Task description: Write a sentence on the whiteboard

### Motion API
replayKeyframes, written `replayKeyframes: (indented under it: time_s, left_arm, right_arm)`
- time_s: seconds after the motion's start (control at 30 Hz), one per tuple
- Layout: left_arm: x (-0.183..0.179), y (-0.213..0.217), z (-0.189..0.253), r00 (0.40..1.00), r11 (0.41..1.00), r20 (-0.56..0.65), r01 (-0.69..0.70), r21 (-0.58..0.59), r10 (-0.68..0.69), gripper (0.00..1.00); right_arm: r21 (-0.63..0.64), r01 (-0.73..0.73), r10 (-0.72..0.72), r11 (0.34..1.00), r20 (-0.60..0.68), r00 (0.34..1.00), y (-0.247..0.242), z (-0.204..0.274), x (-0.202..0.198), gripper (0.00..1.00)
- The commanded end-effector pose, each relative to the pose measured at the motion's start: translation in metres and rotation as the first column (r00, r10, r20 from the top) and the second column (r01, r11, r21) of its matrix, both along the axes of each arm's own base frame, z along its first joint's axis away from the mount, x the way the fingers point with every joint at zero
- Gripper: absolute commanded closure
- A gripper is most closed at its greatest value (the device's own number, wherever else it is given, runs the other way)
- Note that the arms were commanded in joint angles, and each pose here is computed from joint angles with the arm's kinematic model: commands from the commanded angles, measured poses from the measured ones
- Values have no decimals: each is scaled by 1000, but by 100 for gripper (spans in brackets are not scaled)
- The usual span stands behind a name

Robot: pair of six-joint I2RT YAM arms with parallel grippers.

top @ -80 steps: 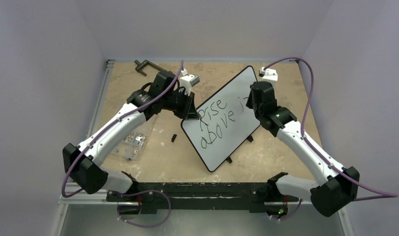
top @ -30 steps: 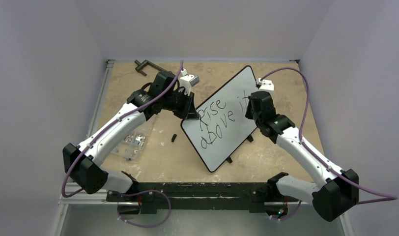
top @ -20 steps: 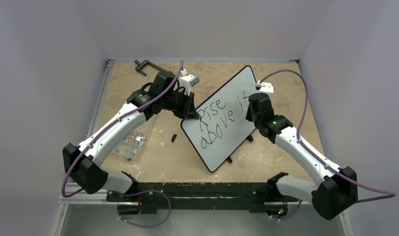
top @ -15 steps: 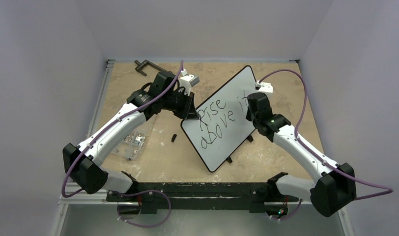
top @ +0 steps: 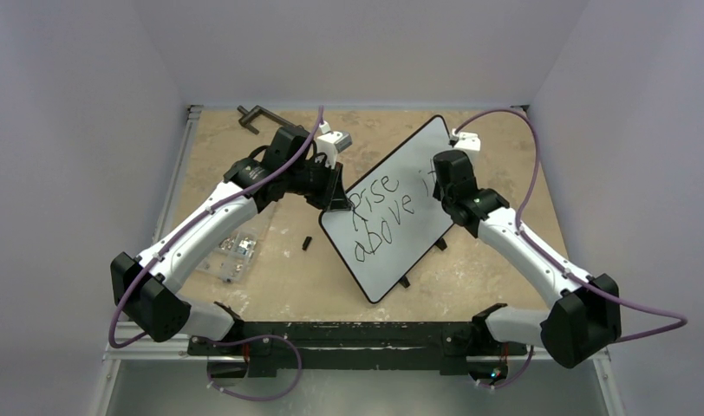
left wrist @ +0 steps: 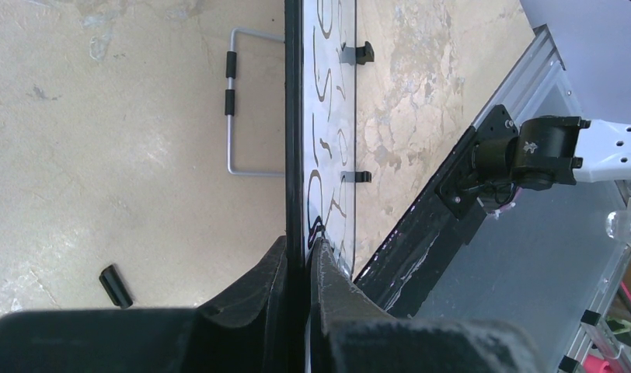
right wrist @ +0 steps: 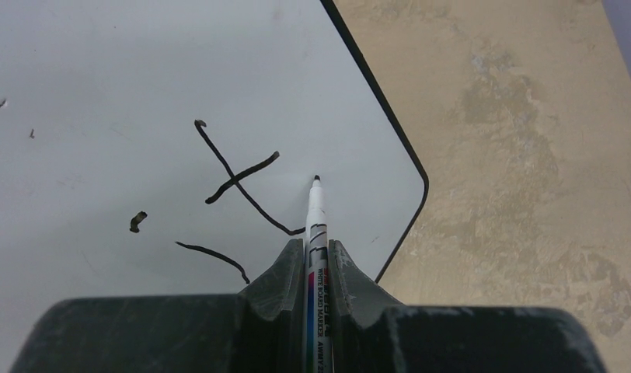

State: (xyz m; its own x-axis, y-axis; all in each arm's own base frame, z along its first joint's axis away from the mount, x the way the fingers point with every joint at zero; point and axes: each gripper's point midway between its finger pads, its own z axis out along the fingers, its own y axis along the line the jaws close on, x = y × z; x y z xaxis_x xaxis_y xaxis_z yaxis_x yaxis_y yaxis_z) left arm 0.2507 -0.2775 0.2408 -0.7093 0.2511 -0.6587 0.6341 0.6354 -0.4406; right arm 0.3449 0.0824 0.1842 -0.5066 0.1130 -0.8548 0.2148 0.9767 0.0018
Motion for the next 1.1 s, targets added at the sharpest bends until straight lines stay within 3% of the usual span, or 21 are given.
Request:
replayKeyframes:
  time_s: [0.0,0.2,0.47,0.77,1.07]
  left_arm:
    - [13,8,3,993,999,115,-3,48,-3,100]
    - [12,11,7,992,999,128,-8,47,2,100]
    - [13,13,5,991,998,132,-14,58,7,100]
    - [17,19,2,988,995,150,-43,90,29,100]
    - [19,20,-2,989,993,144,-51,104,35,100]
  right_arm:
    - [33,14,-17,999,90,996,1,35,7,100]
    - [63,-2,-6,998,121,993,-5,60,-11,100]
    - [147,-224,211,963,103,972,23,67,-42,100]
    - [289,-502,502,815,82,861,72,56,-81,100]
    - [373,-570,615,732,-2,789,88,29,-111,100]
